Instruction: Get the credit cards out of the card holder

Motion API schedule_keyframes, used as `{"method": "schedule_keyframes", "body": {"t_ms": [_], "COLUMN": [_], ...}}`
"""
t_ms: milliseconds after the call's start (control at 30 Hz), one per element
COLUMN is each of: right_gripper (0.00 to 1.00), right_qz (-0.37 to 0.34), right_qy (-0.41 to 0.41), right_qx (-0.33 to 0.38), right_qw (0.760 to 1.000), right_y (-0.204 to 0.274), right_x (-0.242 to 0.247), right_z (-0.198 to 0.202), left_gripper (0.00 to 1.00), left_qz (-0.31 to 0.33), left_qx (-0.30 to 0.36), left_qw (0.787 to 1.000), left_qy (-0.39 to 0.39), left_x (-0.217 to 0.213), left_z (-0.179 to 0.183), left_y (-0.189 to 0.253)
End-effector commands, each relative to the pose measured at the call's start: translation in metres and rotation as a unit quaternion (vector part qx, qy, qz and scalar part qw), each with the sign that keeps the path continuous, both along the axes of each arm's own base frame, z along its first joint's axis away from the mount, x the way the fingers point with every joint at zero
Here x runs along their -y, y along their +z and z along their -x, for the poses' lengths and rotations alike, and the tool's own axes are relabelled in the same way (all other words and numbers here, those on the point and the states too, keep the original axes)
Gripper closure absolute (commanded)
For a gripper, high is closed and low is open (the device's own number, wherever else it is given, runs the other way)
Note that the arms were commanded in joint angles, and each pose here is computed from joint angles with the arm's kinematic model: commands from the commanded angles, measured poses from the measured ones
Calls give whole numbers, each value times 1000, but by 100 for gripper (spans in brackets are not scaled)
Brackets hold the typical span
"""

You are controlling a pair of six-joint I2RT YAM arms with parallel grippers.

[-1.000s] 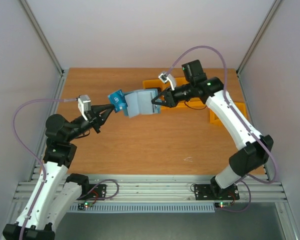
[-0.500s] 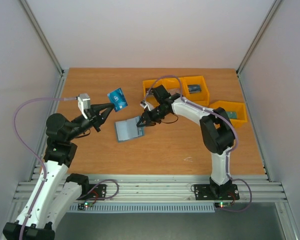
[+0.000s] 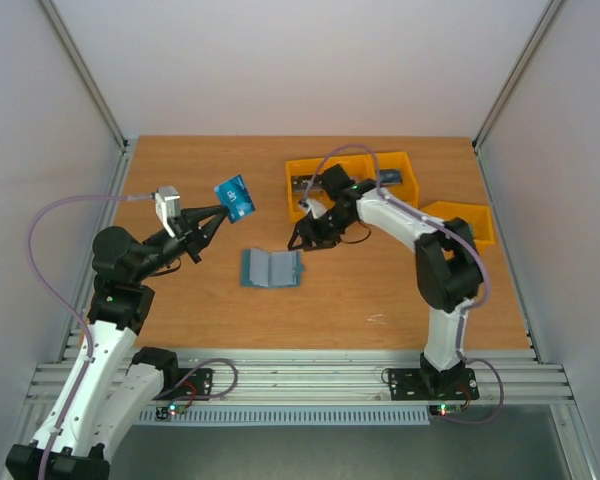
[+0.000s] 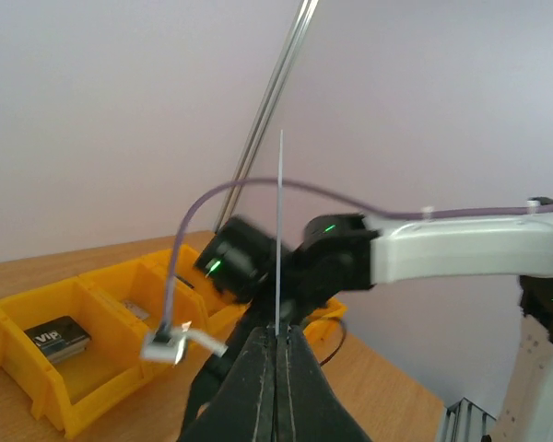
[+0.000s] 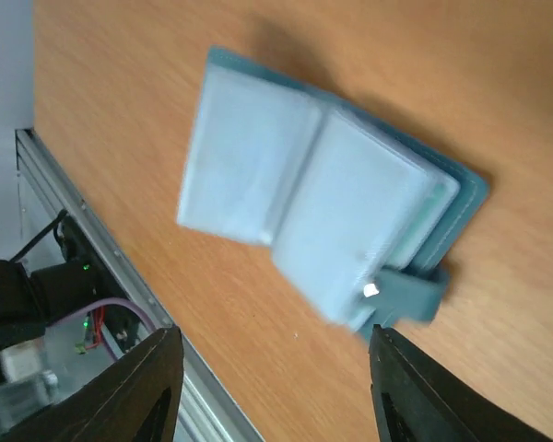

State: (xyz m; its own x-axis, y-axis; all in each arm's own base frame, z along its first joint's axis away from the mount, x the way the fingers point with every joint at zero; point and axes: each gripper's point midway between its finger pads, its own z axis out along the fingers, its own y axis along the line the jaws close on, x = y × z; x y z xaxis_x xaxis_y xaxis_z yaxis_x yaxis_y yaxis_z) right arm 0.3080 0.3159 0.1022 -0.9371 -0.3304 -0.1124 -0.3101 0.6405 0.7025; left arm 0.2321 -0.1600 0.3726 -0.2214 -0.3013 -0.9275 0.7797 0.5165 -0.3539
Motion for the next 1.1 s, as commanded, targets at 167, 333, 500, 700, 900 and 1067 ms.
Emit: {"method": "schedule_keyframes", "body": {"t_ms": [167, 333, 500, 700, 900, 1067], "right_gripper": [40, 31, 26, 27, 33, 34], "right_qz": [-66, -45, 67, 194, 256, 264], "right_qy": [89, 147, 228, 231, 241, 284], "right_qx": [570, 819, 923, 950, 936, 917], "right_qw": [814, 552, 303, 76, -30, -93], "right_y": [243, 317, 345, 371, 365, 346], "right_x": [41, 45, 25, 8, 5, -11], "right_z": [-2, 17, 19, 5, 7, 25], "left_gripper": [100, 100, 100, 100, 100, 100], "left_qz": [55, 68, 64, 57, 61, 62], "left_qx": [23, 20, -4, -34, -51, -59], "left_qw": [997, 993, 988, 984, 983, 983], "left_qy": [-40, -94, -139, -166, -164, -165], "left_x": [4, 16, 26, 33, 33, 34], "left_z": [12, 28, 33, 30, 25, 22], "left_y": [49, 70, 69, 64, 65, 64]}}
